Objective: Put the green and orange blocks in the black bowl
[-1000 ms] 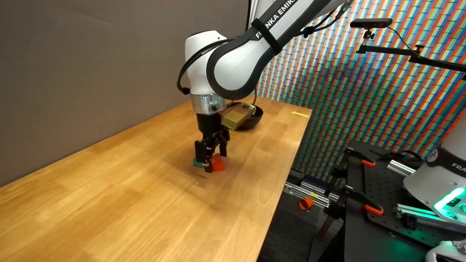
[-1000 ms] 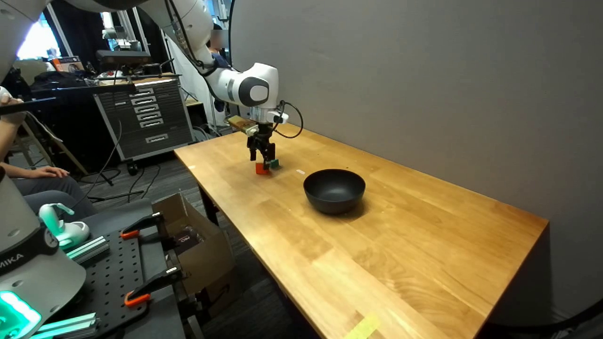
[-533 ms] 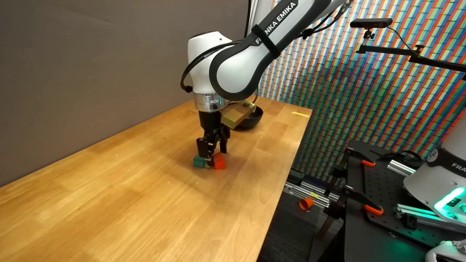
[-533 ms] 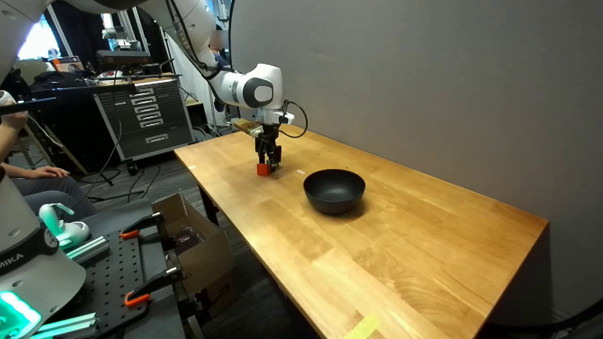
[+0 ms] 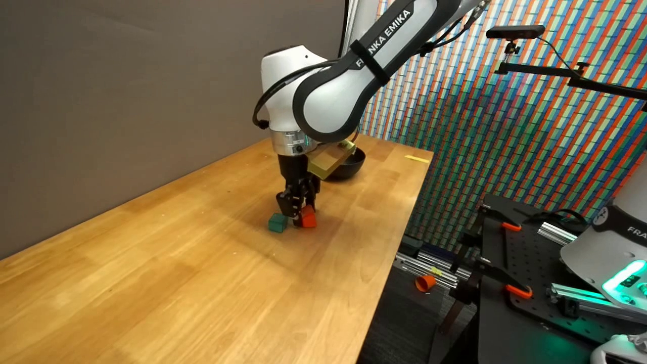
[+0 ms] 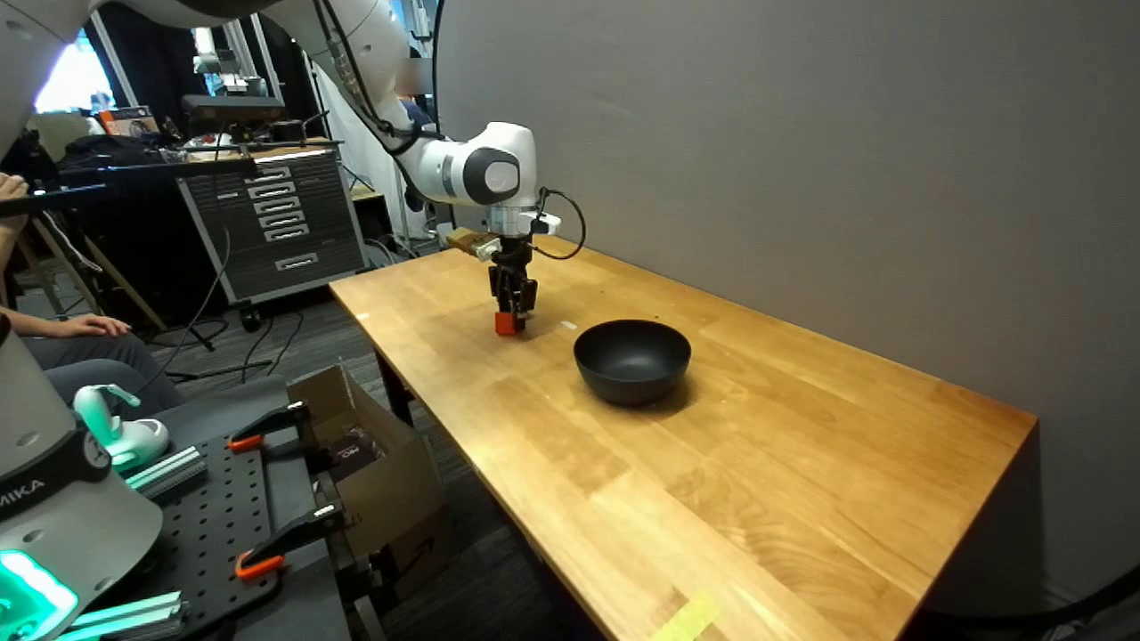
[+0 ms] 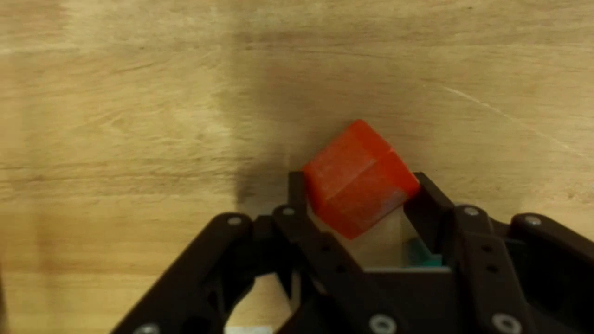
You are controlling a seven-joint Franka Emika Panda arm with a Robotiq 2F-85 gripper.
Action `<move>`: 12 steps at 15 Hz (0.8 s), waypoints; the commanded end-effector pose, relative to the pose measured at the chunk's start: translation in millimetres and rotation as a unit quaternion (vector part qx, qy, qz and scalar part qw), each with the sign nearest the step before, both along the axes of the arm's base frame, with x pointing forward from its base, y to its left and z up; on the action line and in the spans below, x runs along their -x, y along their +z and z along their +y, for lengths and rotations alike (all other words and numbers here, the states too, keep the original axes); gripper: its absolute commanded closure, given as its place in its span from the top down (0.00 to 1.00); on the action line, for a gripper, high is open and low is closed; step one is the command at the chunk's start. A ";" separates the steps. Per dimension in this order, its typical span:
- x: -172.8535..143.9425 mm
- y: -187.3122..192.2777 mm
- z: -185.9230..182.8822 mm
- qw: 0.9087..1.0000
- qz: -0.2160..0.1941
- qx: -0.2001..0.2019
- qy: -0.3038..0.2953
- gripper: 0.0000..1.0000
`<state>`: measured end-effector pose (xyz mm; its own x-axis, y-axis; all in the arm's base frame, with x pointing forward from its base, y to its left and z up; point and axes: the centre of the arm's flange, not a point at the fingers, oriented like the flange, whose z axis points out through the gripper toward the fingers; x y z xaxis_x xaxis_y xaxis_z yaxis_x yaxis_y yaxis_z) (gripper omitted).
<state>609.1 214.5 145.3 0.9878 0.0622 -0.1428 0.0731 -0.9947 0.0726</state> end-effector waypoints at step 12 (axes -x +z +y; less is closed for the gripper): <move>-79.4 116.4 -209.9 0.962 -0.131 0.200 -0.134 0.31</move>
<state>681.8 18.7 257.8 0.9754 -0.1678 0.1431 -0.2125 -0.8889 0.4058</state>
